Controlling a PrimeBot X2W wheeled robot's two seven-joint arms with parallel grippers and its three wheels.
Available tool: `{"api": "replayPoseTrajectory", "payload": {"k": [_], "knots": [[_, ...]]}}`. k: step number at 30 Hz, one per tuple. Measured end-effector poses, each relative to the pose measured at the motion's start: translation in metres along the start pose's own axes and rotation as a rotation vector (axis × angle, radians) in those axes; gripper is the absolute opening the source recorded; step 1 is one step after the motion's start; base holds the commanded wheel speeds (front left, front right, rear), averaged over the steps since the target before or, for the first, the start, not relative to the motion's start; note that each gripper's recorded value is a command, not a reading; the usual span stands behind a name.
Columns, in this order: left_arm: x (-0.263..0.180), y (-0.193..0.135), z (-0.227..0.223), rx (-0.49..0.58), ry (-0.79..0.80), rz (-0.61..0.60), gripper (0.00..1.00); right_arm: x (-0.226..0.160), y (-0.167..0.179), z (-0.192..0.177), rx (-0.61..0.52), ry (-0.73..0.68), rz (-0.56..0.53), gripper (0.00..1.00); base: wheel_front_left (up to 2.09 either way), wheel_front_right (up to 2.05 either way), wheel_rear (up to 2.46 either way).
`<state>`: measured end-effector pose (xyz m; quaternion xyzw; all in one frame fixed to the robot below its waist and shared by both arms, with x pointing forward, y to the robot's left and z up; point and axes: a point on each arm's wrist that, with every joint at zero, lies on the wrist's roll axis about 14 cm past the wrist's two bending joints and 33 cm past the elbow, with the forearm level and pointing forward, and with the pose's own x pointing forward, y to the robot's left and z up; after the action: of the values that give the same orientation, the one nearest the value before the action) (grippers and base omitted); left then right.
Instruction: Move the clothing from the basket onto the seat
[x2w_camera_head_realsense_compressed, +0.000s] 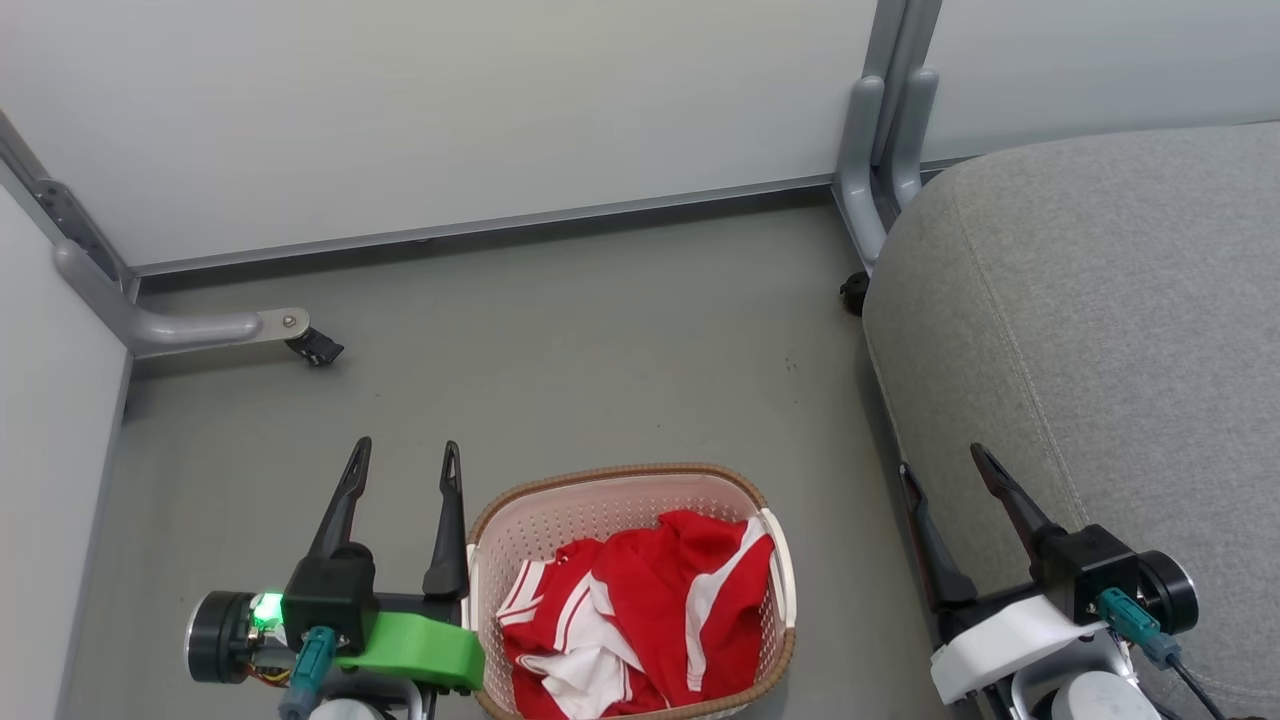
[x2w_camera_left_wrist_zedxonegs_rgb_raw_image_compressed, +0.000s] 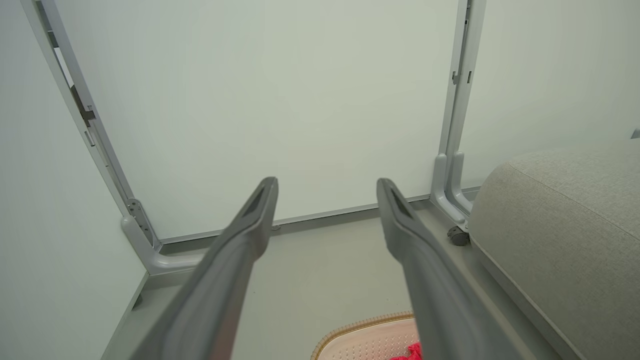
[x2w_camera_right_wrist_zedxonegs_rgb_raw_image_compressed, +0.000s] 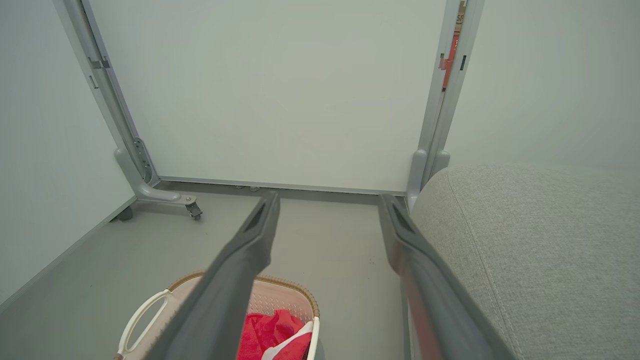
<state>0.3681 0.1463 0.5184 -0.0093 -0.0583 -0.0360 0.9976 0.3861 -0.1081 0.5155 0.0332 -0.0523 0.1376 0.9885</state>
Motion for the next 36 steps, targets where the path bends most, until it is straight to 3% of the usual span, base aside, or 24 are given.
{"api": "replayPoseTrajectory", "payload": {"k": [18, 36], "knots": [[0.006, -0.006, -0.007, -0.009, 0.02, -0.025, 1.0, 0.004, -0.003, -0.004, 0.002, 0.009, -0.004, 1.0, 0.0, 0.0, 0.0], [0.075, -0.076, -0.055, -0.017, 0.124, -0.32, 1.0, 0.032, -0.037, -0.004, -0.008, -0.019, -0.076, 1.0, 0.0, 0.0, 0.0]]}}
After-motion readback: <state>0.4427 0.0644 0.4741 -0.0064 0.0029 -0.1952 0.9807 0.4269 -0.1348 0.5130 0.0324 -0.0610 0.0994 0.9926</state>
